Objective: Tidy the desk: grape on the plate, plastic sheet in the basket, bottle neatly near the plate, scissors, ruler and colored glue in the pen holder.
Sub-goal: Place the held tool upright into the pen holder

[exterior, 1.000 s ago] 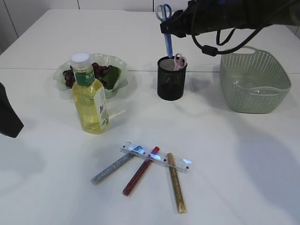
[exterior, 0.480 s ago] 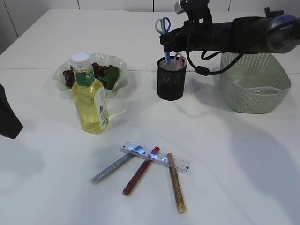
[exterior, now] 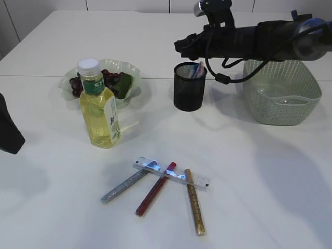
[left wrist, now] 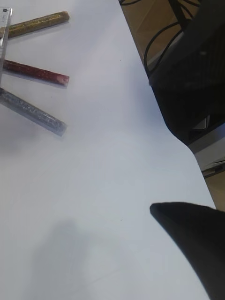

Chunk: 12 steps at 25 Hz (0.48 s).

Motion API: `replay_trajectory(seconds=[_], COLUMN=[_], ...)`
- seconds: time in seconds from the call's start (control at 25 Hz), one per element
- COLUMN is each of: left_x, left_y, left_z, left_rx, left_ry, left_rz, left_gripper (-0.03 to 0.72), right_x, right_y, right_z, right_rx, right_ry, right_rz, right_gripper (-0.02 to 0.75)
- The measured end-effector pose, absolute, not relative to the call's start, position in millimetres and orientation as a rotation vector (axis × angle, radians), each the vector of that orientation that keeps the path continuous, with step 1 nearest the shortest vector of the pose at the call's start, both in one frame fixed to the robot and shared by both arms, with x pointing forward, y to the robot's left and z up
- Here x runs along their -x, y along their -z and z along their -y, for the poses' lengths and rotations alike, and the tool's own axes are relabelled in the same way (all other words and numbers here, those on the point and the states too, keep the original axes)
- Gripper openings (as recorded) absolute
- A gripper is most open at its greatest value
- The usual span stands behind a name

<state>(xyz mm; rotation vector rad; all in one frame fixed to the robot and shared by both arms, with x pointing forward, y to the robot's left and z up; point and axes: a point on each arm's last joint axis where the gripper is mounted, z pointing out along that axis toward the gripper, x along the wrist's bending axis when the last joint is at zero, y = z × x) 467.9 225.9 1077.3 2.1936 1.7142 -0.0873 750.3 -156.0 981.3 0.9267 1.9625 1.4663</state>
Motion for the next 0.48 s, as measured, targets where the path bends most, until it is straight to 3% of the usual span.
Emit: replay_trajectory(seconds=[0.2, 0.48], left_x=[-468, -468], left_y=[-1077, -1077], left_z=[-226, -226], left_rx=[-2.194, -2.194], left_ry=[0.087, 0.087], left_rz=[-1.714, -1.714], left_gripper=[0.541, 0.541], right_x=[-743, -689], right_y=[-1006, -1079], right_z=[159, 163], right_rx=[-1.041, -1.203], right_ry=[-1.471, -1.307], right_rz=[-1.962, -2.231], right_gripper=[0.356, 0.356])
